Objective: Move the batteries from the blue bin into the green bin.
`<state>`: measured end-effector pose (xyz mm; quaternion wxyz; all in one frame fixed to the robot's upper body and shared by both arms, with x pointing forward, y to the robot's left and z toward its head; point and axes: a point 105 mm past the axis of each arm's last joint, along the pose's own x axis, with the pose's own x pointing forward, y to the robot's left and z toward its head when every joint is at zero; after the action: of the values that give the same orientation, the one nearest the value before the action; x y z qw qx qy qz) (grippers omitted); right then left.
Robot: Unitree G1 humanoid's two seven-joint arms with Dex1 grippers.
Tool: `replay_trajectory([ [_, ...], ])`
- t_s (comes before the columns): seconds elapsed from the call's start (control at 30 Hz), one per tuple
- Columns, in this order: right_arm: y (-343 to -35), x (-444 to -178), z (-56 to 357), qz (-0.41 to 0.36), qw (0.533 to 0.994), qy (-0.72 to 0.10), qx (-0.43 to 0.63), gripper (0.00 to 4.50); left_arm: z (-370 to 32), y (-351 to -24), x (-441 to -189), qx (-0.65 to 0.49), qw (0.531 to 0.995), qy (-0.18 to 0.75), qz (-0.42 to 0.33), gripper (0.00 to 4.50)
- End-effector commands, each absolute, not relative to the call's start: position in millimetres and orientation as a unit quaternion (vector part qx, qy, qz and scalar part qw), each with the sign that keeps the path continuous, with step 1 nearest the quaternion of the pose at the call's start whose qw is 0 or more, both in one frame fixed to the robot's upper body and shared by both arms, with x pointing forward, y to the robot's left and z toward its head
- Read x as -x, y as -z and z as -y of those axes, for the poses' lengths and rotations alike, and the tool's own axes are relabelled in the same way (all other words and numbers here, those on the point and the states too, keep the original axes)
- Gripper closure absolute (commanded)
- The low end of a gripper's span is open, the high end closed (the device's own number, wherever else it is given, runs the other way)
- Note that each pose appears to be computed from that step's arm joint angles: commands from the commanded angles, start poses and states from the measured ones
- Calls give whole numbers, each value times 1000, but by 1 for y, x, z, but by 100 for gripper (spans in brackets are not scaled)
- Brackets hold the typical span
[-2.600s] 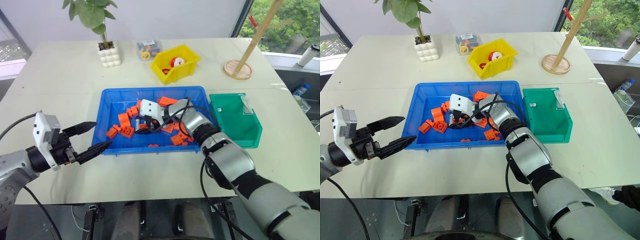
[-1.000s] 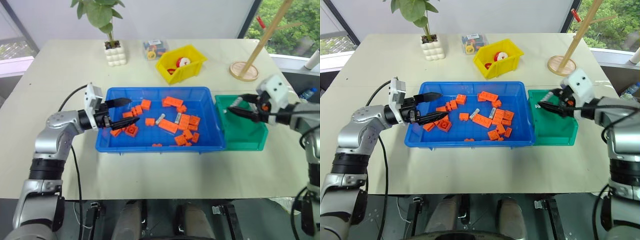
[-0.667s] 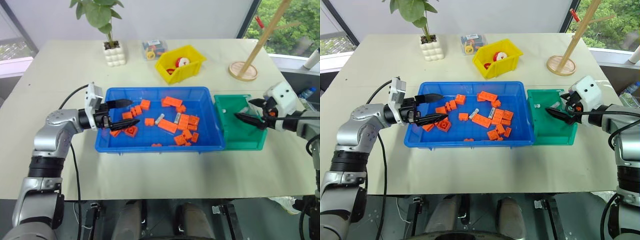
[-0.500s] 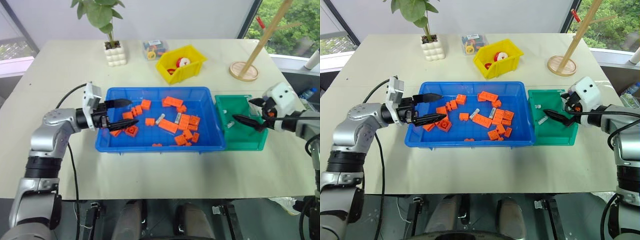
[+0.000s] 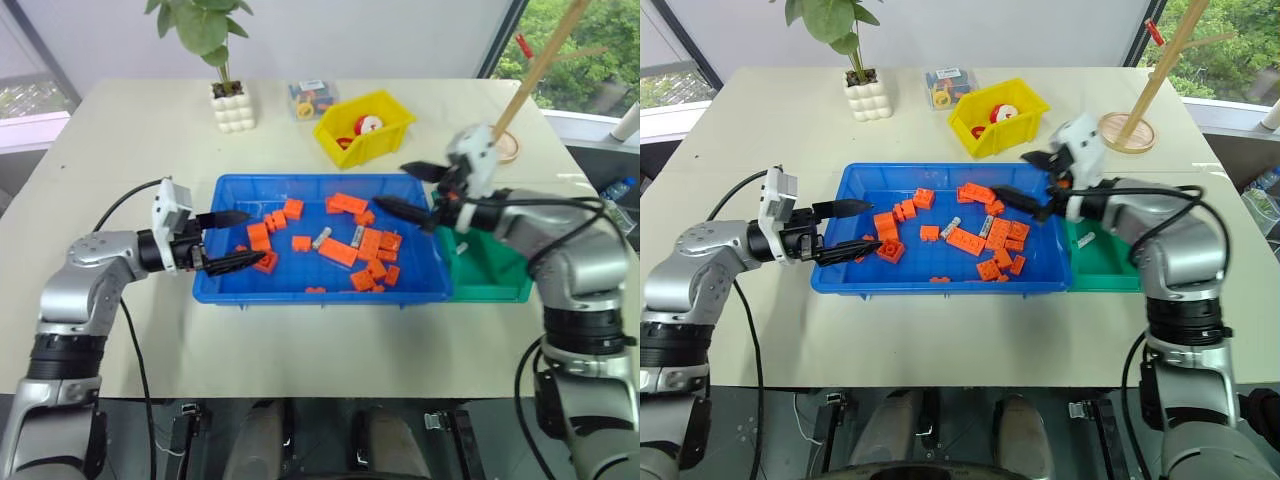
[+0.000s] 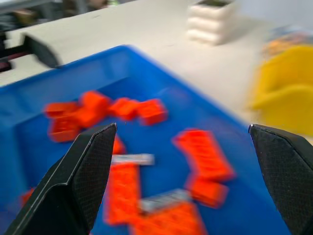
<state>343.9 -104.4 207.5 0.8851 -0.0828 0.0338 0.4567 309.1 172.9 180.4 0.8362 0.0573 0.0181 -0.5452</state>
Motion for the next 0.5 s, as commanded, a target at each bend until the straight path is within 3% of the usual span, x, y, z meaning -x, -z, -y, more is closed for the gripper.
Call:
replay_trajectory([
  [0.03,-199,-339,74,-30,862,-499,85,5,-176,-195,-303,-71,841,536,5,0],
  [0.5,-155,-360,41,-97,840,-527,85,5,-180,-190,-287,-61,860,506,6,0],
])
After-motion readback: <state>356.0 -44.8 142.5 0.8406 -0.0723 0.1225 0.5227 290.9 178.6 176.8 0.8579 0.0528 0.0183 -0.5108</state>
